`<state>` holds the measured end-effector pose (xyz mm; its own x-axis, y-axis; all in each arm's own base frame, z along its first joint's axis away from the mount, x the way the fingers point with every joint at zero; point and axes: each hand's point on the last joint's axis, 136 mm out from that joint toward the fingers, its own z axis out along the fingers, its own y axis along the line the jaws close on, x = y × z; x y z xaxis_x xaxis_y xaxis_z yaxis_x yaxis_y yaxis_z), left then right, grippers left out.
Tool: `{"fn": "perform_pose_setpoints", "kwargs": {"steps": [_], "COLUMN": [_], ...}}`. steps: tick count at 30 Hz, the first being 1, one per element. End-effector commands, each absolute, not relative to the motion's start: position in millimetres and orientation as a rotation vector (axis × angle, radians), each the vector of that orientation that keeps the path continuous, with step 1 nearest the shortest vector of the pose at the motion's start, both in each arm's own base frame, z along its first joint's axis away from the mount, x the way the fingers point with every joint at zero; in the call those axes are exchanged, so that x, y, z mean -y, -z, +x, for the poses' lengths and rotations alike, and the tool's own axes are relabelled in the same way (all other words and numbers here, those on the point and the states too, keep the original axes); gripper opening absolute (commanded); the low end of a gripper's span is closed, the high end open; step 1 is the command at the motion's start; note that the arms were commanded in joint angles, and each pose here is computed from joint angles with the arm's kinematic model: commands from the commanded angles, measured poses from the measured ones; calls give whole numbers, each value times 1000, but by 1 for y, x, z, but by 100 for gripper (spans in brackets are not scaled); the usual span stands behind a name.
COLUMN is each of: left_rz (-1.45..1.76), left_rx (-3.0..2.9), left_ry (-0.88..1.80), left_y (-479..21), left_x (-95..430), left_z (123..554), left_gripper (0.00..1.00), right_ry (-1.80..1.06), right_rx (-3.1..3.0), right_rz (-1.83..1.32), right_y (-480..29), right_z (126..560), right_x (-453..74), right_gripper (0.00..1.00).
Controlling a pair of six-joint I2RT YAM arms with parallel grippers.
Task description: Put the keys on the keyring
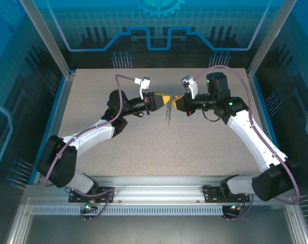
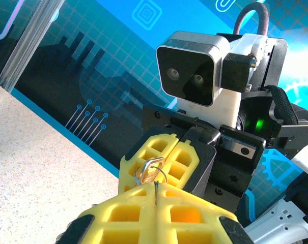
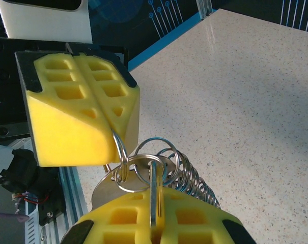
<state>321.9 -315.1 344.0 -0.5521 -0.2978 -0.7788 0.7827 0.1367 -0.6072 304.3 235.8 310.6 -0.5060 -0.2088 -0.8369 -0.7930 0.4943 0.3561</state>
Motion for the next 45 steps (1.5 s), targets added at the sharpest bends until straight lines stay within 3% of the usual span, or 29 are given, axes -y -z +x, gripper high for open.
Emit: {"fn": "perform_pose_setpoints", "kwargs": {"steps": [1,35,45], "left_rz": [556,539,529], "left_rx": [-1445,-1351,-1321], "left_ry": [1553,1521,1532], "left_y": [-371,-394,-396], "left_x": [317,311,311], "left_z": [314,309,308], "left_gripper": [0,0,0], "right_ry": [-991,-1014,-1060], "right_rx": [-1964,-1975,-1939], "right_rz": [-842,-760,-820], "right_y": [-319,-296,-295], "right_z": [305,293,286], "right_x": [-240,-236,-272], "right_gripper": [0,0,0]}}
